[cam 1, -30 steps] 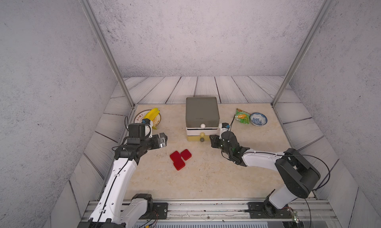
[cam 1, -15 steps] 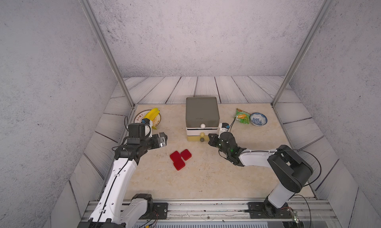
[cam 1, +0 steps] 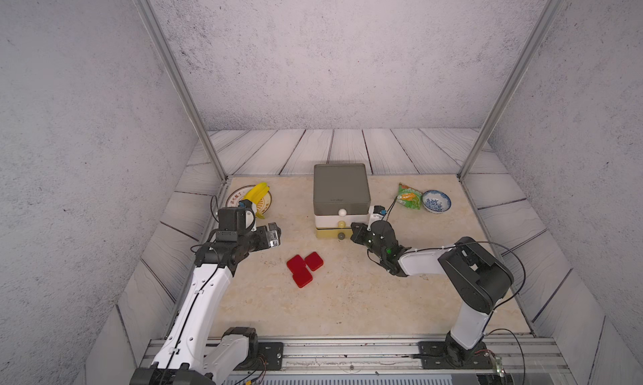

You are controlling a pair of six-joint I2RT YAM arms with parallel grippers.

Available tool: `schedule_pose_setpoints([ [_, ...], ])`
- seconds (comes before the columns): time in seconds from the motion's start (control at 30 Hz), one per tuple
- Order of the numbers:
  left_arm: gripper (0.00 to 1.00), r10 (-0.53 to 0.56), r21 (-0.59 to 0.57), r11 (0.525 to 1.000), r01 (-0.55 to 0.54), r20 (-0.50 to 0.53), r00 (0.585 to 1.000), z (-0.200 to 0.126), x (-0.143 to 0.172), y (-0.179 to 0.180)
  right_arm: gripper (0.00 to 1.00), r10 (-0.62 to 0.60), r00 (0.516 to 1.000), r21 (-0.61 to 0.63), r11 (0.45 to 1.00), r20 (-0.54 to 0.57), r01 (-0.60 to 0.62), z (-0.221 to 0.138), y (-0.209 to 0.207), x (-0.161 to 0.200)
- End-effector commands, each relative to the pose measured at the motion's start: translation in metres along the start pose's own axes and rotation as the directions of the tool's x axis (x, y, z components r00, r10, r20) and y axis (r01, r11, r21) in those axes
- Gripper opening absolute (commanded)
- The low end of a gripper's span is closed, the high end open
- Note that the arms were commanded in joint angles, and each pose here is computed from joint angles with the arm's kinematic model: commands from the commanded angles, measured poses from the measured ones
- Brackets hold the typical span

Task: Place the brooch boxes into the drawer by color
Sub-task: Close the drawer in the storage box, then open the drawer in the storage box.

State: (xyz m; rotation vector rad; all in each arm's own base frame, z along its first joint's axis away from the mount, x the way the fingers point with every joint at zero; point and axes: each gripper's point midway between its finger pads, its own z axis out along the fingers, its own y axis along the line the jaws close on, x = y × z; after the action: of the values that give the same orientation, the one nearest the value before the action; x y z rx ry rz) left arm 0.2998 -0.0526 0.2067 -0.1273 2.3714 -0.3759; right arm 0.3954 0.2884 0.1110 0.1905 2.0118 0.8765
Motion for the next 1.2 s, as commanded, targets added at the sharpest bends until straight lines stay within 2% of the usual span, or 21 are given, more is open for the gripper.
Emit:
schedule_pose_setpoints([
  [0.0,0.99,0.019,-0.015,1.000,-0.019,0.008,1.000,-0.001,-0.004,0.001,0.13,-0.012,0.999,-0.084,0.996,0.033,0.014,0.003,0.015,-0.014],
  [0.1,0.99,0.018,-0.019,1.000,-0.018,0.020,1.000,-0.003,-0.005,0.002,0.39,-0.021,0.999,-0.120,0.993,-0.032,0.017,-0.005,0.016,0.002],
  [0.2,0.99,0.016,-0.015,1.000,-0.016,0.017,1.000,-0.001,-0.004,0.001,0.47,-0.001,0.998,-0.125,0.992,-0.063,-0.007,-0.015,0.007,0.016],
  [0.47,0.99,-0.006,0.019,1.000,0.005,0.022,1.000,-0.002,-0.008,-0.005,0.49,0.032,0.995,-0.096,0.995,-0.097,-0.041,-0.031,-0.015,0.037],
  [0.6,0.99,-0.005,0.021,1.000,0.005,0.028,1.000,-0.007,-0.010,-0.007,0.49,0.089,0.990,-0.085,0.992,-0.106,-0.098,-0.024,-0.025,0.049],
  [0.8,0.99,0.006,0.020,1.000,-0.006,0.032,0.999,-0.012,-0.007,-0.007,0.59,0.129,0.990,-0.076,0.988,-0.056,-0.133,-0.009,-0.035,0.048],
  [1.17,0.99,-0.009,0.038,0.999,0.008,0.015,1.000,-0.006,0.002,-0.007,0.56,0.153,0.986,-0.086,0.984,-0.070,-0.159,0.006,-0.031,0.052],
])
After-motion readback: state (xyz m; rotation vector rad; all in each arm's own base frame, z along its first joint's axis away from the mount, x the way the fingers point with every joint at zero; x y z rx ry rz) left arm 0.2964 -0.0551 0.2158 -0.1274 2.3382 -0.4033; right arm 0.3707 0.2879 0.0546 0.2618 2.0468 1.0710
